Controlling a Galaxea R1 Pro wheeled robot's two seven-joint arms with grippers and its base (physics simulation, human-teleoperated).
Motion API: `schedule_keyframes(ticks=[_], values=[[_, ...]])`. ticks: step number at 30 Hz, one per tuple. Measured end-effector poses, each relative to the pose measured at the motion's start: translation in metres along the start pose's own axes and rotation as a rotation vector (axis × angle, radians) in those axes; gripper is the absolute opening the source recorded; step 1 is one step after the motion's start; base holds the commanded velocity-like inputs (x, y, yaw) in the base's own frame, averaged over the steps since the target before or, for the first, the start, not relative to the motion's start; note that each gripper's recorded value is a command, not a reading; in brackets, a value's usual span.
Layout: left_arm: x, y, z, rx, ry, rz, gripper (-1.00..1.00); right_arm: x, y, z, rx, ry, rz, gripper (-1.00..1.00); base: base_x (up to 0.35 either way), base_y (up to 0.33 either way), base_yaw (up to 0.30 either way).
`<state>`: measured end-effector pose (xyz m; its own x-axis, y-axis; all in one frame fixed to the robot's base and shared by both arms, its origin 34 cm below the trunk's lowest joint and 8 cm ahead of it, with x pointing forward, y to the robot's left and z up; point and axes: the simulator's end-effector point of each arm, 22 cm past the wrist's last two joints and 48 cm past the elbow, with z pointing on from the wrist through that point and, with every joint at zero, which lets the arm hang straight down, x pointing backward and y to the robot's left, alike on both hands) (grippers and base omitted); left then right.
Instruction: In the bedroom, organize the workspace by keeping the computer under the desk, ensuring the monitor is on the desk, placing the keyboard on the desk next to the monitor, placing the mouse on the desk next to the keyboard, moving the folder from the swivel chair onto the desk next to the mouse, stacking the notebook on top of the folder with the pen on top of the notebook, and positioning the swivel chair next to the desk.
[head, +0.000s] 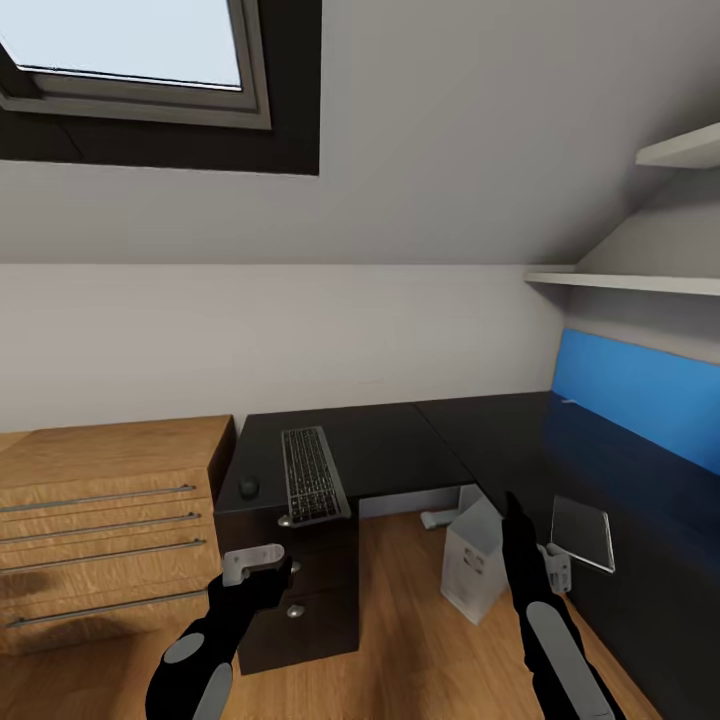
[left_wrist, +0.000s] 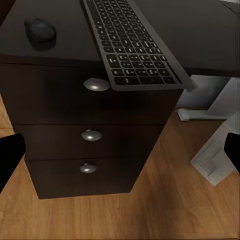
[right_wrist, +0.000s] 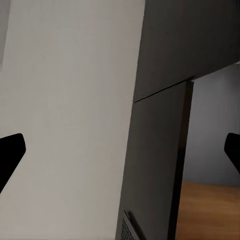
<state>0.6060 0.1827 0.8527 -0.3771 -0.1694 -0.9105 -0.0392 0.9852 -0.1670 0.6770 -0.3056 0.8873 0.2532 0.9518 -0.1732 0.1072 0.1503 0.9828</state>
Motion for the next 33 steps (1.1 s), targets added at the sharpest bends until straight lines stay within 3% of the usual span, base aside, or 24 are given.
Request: schedule_keyframes(ticks=[5, 17, 30, 33], values=[[-0.005, -0.012, -0.003, 0.021, 0.006, 0.012, 1.00, -0.005, 0.005, 0.002, 0.005, -0.004, -0.008, 1.00, 0.000, 0.000, 0.000], [-0.024, -0.018, -0.010, 0.026, 0.007, 0.013, 1.00, -0.024, 0.024, 0.004, 0.008, -0.032, -0.007, 1.00, 0.000, 0.000, -0.005], [-0.023, -0.031, -0.012, 0.048, 0.033, 0.028, 1.00, -0.039, 0.026, 0.007, 0.023, -0.052, -0.019, 1.00, 0.000, 0.000, -0.134], [-0.018, -0.040, -0.013, 0.065, 0.041, 0.041, 1.00, -0.046, 0.018, 0.008, 0.049, -0.063, -0.119, 1.00, 0.107, -0.022, -0.153]])
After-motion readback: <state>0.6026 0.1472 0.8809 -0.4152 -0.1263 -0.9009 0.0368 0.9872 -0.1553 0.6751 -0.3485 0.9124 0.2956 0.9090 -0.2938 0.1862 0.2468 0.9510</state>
